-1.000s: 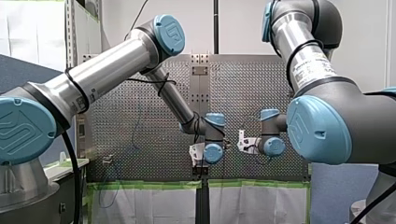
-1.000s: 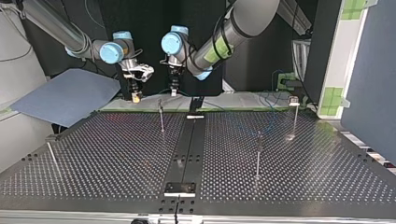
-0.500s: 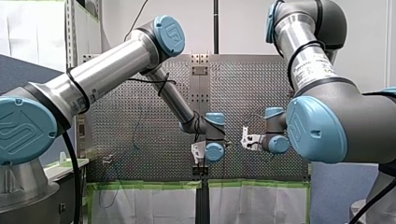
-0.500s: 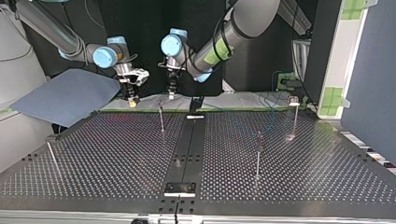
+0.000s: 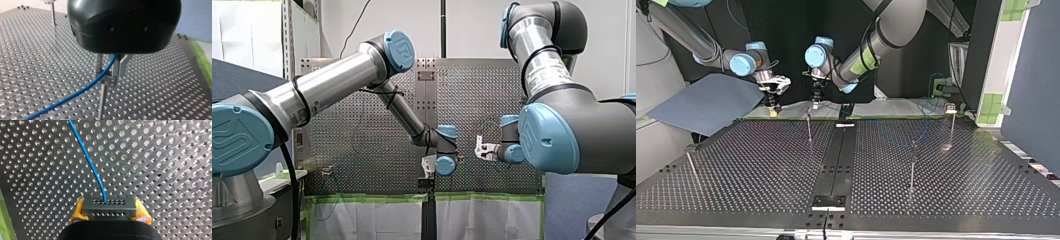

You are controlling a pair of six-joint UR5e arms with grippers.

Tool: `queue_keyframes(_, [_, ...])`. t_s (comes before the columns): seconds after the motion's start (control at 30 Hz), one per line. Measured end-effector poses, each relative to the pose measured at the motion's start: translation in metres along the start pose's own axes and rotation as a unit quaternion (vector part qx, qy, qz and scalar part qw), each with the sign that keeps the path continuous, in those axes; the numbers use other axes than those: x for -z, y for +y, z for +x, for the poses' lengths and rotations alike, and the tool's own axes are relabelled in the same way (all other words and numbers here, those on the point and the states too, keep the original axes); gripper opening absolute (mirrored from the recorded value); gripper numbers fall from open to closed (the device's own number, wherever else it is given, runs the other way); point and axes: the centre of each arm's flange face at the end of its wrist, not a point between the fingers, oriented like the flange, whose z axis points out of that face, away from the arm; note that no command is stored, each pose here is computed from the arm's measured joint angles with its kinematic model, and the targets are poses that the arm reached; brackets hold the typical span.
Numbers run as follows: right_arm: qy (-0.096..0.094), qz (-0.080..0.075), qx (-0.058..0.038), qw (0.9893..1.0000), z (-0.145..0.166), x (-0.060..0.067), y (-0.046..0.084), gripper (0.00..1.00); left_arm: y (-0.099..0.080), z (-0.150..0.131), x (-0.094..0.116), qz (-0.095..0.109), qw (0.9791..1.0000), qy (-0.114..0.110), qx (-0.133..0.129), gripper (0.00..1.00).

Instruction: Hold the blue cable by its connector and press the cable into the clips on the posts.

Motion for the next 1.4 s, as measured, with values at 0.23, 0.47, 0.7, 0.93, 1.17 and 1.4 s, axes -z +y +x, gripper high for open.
queue_keyframes(0.23, [-0.010,-0.001,0.0003,0.9999,-0.010,-0.007,0.006,0.00,-0.001,-0.004,-0.007,0.006,1.0000,-0.004,0.003,0.01])
queue_keyframes(0.47, [-0.012,-0.002,-0.0017,0.9999,0.000,-0.017,0.014,0.00,0.000,-0.004,-0.008,0.006,1.0000,-0.004,0.001,0.01])
queue_keyframes(0.7, [-0.014,0.003,0.0009,0.9999,0.008,-0.025,0.016,0.00,0.000,-0.005,-0.010,0.016,0.9999,-0.002,0.001,0.01])
queue_keyframes(0.93, [-0.013,0.014,0.0046,0.9998,0.009,-0.026,0.012,0.00,0.006,-0.006,-0.014,0.014,0.9999,-0.002,0.001,0.01])
queue_keyframes(1.17, [-0.011,0.026,0.0102,0.9995,0.011,-0.028,0.008,0.00,0.015,-0.013,-0.029,0.009,0.9999,-0.005,0.002,0.01])
queue_keyframes(1.4, [-0.007,0.029,0.0120,0.9995,0.015,-0.032,0.007,0.00,0.021,-0.027,-0.049,0.010,0.9999,-0.005,0.003,0.01])
